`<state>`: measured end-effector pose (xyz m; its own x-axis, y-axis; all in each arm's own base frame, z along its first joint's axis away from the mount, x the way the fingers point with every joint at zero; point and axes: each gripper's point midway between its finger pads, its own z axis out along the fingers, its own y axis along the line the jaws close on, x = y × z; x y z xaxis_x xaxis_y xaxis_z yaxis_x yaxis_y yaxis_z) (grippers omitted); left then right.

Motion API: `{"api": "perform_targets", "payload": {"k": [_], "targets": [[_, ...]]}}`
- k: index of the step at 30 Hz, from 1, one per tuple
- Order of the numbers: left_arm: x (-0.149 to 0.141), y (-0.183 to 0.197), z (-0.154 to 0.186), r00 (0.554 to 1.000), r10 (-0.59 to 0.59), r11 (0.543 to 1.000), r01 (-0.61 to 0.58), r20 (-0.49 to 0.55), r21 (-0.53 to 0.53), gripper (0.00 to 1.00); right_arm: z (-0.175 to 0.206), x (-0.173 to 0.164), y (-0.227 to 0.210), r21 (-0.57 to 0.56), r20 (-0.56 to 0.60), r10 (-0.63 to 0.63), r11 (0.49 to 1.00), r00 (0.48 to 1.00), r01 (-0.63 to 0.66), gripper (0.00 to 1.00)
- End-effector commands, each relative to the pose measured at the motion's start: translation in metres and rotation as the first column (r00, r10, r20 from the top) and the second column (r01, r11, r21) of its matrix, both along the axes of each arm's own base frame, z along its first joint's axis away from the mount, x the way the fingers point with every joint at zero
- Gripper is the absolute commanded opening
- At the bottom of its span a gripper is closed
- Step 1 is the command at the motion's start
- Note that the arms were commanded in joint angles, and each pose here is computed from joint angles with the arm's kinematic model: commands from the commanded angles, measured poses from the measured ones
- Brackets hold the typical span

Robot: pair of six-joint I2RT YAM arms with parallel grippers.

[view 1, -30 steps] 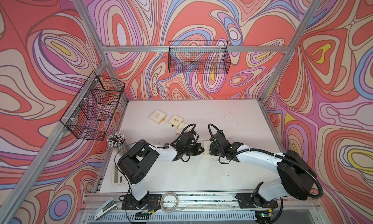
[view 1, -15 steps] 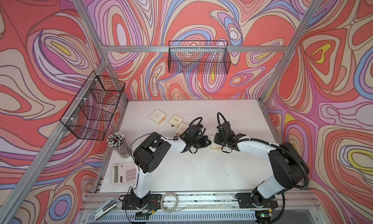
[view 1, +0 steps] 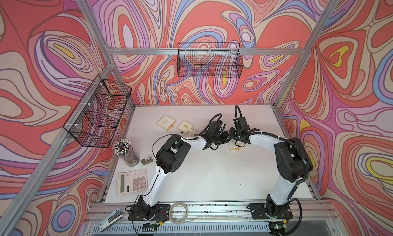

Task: Take out the earrings from the drawer-style jewelry box
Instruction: Move the jewelry box to the center of the board.

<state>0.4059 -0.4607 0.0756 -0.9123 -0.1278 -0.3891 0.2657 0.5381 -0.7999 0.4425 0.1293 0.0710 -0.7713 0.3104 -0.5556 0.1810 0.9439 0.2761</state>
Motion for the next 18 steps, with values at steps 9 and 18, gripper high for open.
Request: {"api": "perform_targets", "payload": {"k": [9,18], "targets": [[-0.022,0.051,0.089,0.995,0.058,0.997,-0.053,0.077,-0.058,0.05,0.064,-0.055,-0.001,0.095,0.061,0.041,0.994,0.997,-0.046,0.28],[-0.077,0.147,0.124,0.971,0.179,0.984,-0.178,0.158,-0.023,0.12,0.054,-0.091,0.028,0.132,0.038,0.141,0.981,0.989,-0.145,0.36]]}}
